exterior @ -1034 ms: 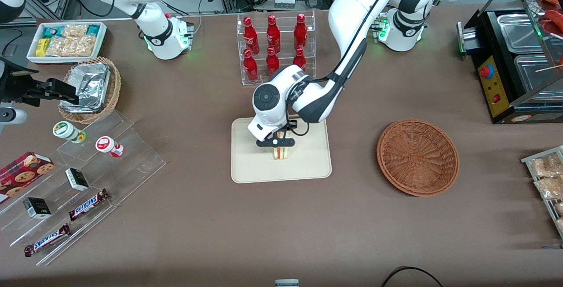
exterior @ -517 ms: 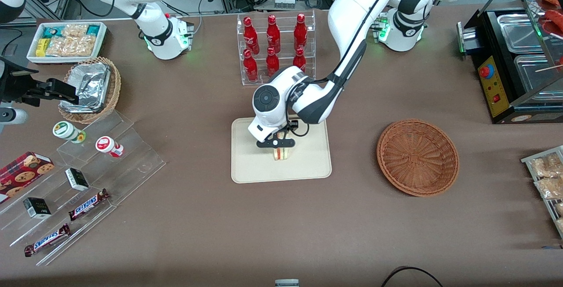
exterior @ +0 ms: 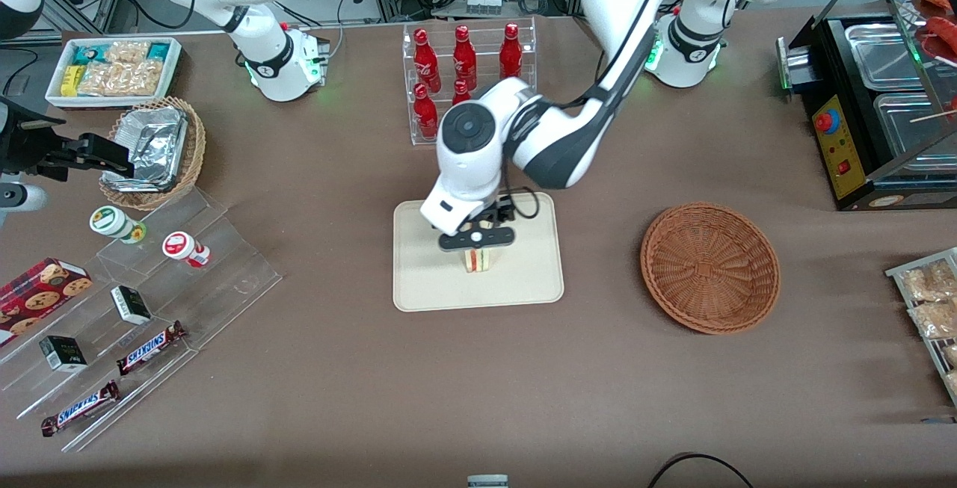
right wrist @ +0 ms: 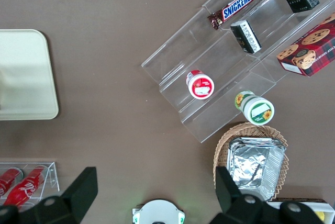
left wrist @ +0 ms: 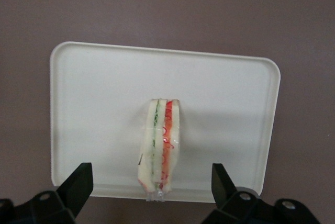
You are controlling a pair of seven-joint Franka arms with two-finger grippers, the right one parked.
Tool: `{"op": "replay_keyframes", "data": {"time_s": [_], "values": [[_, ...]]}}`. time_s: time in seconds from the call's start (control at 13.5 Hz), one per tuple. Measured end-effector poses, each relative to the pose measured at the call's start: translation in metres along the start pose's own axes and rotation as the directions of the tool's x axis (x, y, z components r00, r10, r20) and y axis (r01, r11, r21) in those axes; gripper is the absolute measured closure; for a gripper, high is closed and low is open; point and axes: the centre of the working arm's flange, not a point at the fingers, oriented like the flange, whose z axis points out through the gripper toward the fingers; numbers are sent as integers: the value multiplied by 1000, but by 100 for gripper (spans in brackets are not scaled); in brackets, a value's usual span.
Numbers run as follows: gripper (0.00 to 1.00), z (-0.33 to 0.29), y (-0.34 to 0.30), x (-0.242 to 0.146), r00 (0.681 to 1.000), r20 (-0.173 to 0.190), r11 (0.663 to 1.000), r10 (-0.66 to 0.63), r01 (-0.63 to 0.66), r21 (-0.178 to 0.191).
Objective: Place sandwich from basket to tray
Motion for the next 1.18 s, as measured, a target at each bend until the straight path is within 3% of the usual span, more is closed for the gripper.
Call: {"op": "replay_keyframes", "data": {"time_s": [0.22, 0.52, 1.18], "values": [[0, -62, -52, 29, 995, -28, 995, -97, 98, 28], [0, -109, -136, 66, 991, -18, 990, -130, 131, 48], [0, -173, -335, 111, 999, 37, 999, 19, -20, 34]]}}
